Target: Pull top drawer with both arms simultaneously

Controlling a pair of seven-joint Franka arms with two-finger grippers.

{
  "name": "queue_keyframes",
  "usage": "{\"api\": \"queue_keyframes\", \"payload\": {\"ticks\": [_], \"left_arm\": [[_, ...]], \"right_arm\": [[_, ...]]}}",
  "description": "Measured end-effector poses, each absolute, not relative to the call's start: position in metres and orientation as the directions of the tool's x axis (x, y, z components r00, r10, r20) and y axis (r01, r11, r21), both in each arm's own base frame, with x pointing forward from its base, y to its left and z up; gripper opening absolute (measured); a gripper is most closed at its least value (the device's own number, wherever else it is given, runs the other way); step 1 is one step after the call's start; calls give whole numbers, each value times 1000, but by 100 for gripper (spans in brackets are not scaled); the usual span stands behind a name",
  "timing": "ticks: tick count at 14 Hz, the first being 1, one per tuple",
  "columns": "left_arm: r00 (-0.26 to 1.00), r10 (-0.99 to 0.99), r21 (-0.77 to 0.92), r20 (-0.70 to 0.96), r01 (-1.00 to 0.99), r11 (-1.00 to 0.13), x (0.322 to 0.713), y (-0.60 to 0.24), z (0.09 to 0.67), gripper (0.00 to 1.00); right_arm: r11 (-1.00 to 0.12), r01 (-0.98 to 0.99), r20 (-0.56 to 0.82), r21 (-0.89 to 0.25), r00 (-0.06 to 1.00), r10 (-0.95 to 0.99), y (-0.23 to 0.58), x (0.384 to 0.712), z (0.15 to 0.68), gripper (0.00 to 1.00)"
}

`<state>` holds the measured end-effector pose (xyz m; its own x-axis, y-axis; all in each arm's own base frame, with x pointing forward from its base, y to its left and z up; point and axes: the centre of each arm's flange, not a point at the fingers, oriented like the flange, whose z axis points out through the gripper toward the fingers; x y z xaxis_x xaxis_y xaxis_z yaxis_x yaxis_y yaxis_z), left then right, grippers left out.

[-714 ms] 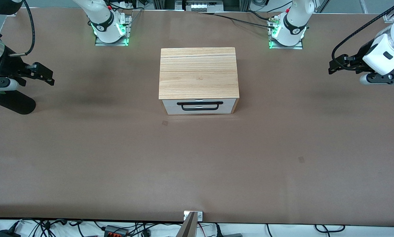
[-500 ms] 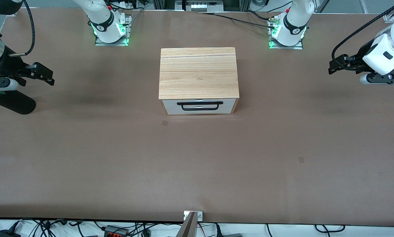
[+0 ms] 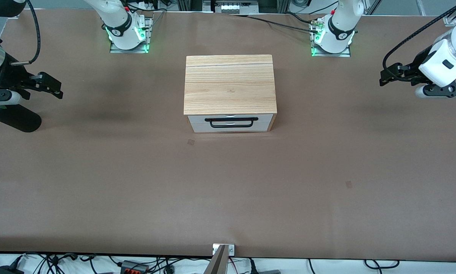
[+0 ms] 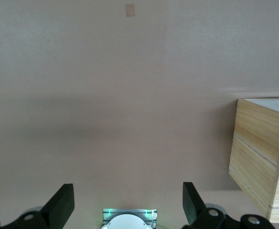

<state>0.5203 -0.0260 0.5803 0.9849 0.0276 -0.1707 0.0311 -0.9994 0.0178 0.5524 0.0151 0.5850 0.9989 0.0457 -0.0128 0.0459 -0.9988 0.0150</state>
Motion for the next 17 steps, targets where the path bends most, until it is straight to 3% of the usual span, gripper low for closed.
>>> {"api": "queue_keyframes", "payload": {"ticks": [17], "left_arm": [[975,-30,47,-218,-20,-999,518,-55,576,100]], "right_arm": [[-999,51,-28,15,998,51,14,552,582,100]]}}
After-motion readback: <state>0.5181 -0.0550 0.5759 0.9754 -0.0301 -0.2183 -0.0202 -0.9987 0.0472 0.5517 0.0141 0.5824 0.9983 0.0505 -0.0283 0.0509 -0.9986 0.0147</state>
